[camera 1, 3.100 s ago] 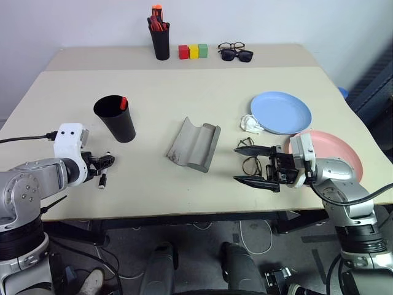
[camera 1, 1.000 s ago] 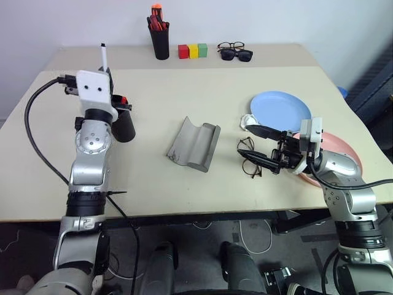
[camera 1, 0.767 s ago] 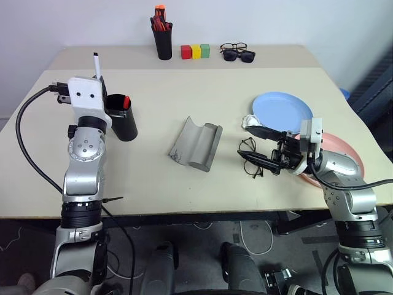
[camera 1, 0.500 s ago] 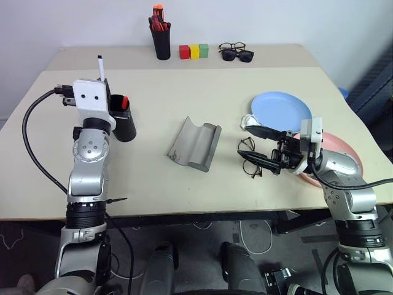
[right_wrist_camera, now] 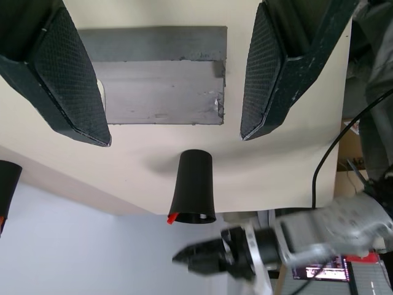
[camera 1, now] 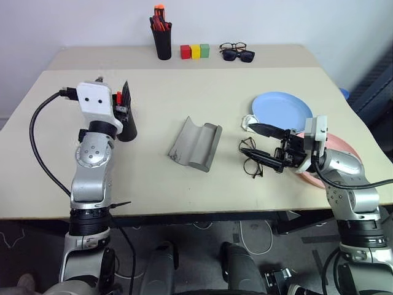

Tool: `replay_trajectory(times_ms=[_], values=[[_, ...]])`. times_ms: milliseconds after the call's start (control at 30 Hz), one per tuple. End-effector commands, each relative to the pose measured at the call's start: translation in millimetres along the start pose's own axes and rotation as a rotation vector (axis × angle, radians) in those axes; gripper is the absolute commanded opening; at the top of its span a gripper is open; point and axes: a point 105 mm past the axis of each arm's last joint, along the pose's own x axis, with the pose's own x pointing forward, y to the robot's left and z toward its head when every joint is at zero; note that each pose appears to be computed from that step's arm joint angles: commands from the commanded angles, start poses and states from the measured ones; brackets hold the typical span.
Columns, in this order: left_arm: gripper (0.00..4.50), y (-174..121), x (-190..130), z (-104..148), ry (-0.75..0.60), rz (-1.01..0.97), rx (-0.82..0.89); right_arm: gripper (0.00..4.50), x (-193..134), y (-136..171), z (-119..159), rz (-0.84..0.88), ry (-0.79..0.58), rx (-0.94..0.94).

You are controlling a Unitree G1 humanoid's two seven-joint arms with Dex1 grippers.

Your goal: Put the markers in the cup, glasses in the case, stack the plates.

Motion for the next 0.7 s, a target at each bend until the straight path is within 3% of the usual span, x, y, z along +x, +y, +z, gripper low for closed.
replay_trajectory(times_ms=[33, 267, 467, 700], values=[[3.07, -57, -4, 16, 0.108, -0.338, -0.139, 3.42, -9, -5, 8, -0.034, 0.002, -0.032], [3.07, -111, -28, -20, 0.607, -0.718, -0.309, 3.42, -18, -4, 8, -0.071, 0.017, -0.043], [3.07, -152, -24, -43, 0.905, -0.709, -0.485, 3.42, -27, -1, 8, -0.115, 0.029, -0.052], [3.07, -188, -16, -60, 1.115, -0.629, -0.540, 3.42, -35, 1, 10, -0.153, 0.037, -0.061]])
